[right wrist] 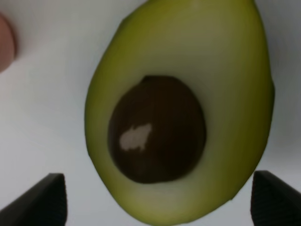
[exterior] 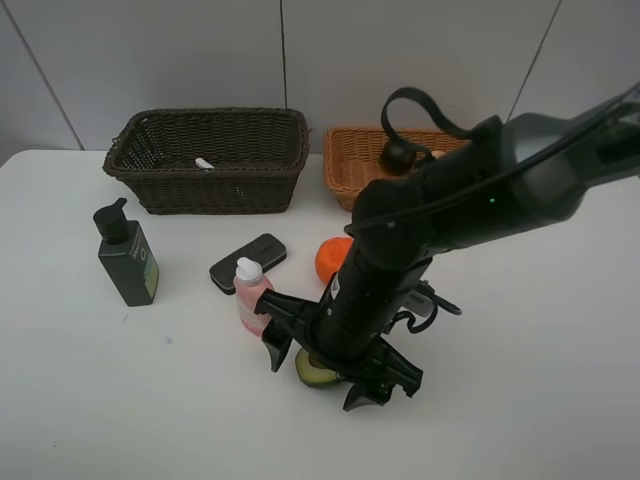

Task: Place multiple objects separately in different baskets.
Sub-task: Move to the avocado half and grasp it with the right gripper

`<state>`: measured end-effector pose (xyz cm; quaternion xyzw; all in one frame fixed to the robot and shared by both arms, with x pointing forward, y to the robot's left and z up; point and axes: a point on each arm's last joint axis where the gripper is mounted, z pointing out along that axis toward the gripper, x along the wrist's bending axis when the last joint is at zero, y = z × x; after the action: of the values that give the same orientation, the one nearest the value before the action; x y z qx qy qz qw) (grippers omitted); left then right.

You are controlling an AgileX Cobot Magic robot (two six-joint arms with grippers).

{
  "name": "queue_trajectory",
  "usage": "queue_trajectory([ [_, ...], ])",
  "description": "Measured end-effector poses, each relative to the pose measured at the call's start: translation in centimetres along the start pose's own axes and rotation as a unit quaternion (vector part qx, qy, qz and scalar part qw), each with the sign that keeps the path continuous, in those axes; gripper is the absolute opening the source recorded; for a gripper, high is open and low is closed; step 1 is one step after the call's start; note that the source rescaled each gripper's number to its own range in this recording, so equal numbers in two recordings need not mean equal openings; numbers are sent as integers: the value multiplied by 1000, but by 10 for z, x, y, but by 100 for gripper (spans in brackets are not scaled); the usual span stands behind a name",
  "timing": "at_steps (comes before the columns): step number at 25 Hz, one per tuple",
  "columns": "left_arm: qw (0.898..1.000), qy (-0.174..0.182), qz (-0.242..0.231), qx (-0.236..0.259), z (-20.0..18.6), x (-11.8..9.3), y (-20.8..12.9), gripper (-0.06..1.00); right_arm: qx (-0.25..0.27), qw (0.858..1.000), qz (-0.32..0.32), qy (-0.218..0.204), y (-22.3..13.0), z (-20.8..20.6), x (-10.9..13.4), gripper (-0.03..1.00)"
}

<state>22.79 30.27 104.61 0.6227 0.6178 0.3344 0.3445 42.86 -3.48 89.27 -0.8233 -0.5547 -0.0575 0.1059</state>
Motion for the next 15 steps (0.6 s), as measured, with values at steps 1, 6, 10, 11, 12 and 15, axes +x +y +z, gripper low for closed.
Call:
queue_trajectory([
  [1,1000,0,0,0,0,0,0,100,-1,1000,1,0,1,0,0,98],
  [6,1000,0,0,0,0,0,0,100,-7,1000,6,-1,9,-1,-3,98],
  [10,1000,0,0,0,0,0,0,100,-13,1000,9,-2,16,-2,-4,98],
  [11,1000,0,0,0,0,0,0,100,-13,1000,10,-2,18,-2,-5,98],
  [12,1000,0,0,0,0,0,0,100,-15,1000,11,-3,19,-3,-5,98],
  [15,1000,0,0,0,0,0,0,100,-16,1000,14,-9,23,1,-8,98],
])
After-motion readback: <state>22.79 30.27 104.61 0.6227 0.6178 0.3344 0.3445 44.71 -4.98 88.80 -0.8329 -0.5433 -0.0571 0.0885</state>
